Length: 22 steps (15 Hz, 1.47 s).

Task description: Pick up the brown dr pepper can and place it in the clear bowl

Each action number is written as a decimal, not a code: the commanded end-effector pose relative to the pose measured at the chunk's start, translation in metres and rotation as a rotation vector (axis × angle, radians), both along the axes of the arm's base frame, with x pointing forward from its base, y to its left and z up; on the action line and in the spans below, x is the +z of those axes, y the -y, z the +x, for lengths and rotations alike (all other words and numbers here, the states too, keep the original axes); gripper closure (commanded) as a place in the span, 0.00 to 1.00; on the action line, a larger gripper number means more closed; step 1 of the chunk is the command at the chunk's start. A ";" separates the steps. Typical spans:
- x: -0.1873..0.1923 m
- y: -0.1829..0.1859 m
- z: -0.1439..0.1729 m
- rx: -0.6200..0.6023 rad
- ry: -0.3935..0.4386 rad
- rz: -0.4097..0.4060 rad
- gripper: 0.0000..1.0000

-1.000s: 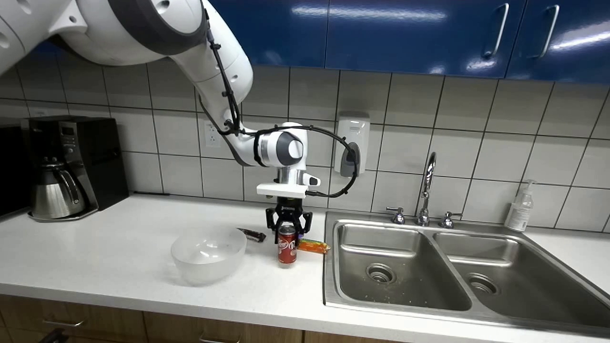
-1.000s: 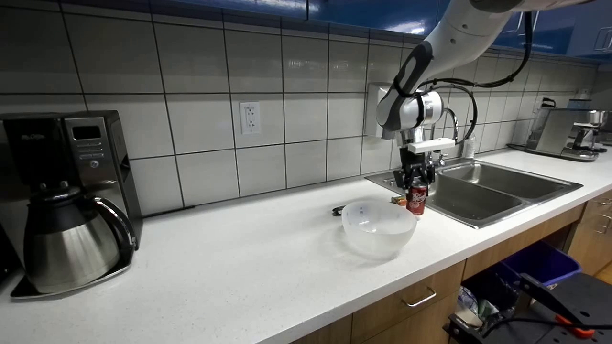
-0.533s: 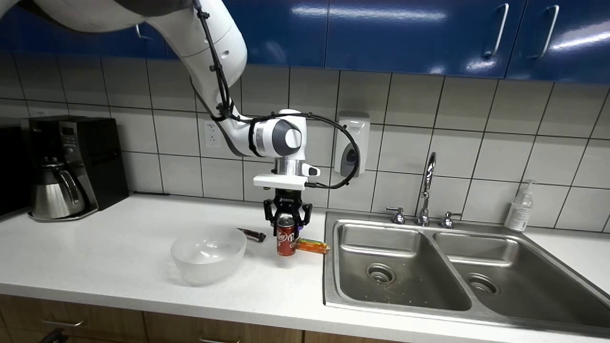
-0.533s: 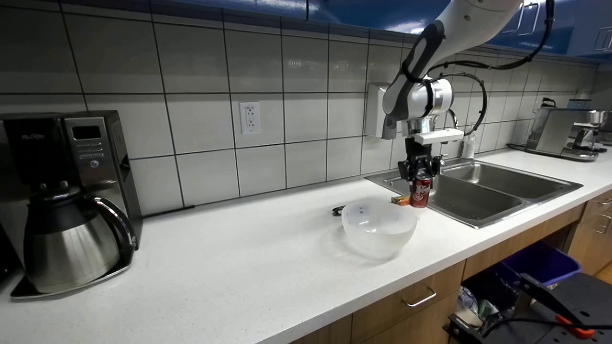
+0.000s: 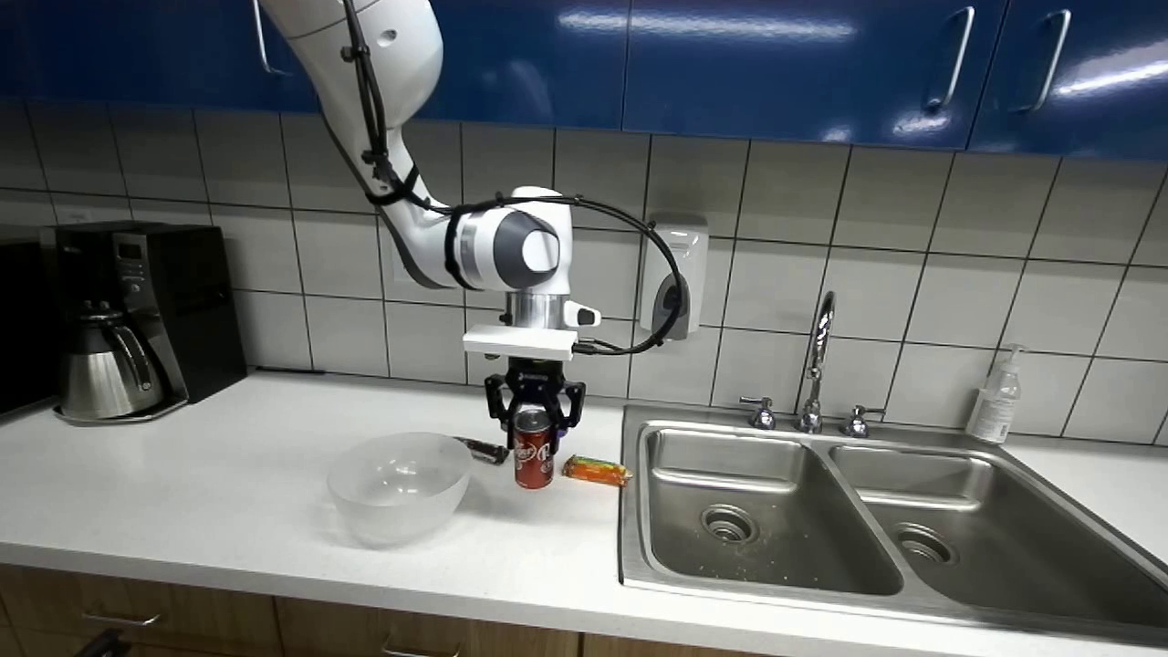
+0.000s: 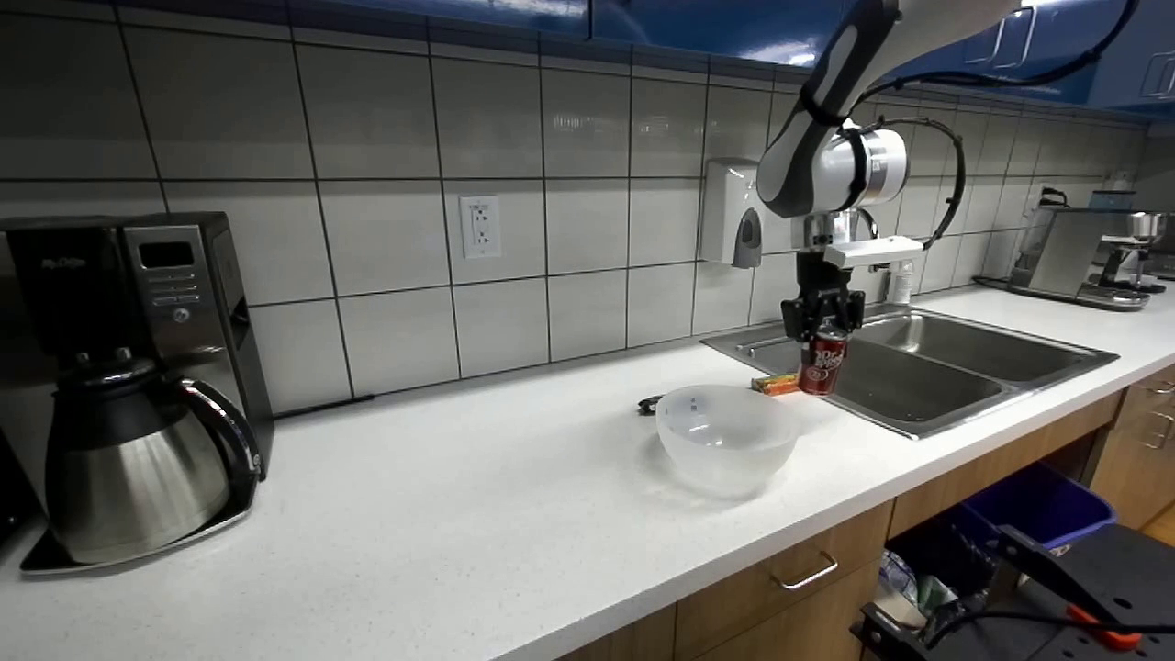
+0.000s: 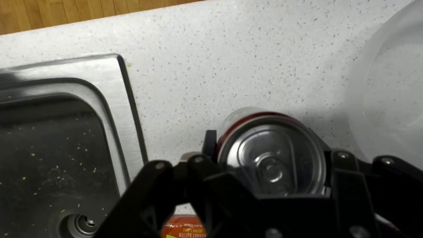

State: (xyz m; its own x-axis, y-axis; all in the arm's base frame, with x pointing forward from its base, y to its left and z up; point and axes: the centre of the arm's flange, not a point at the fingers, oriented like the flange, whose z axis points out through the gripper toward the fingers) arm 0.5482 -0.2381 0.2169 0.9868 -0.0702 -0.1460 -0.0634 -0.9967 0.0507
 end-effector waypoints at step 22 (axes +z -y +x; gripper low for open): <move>0.060 -0.076 -0.039 0.480 0.185 0.149 0.62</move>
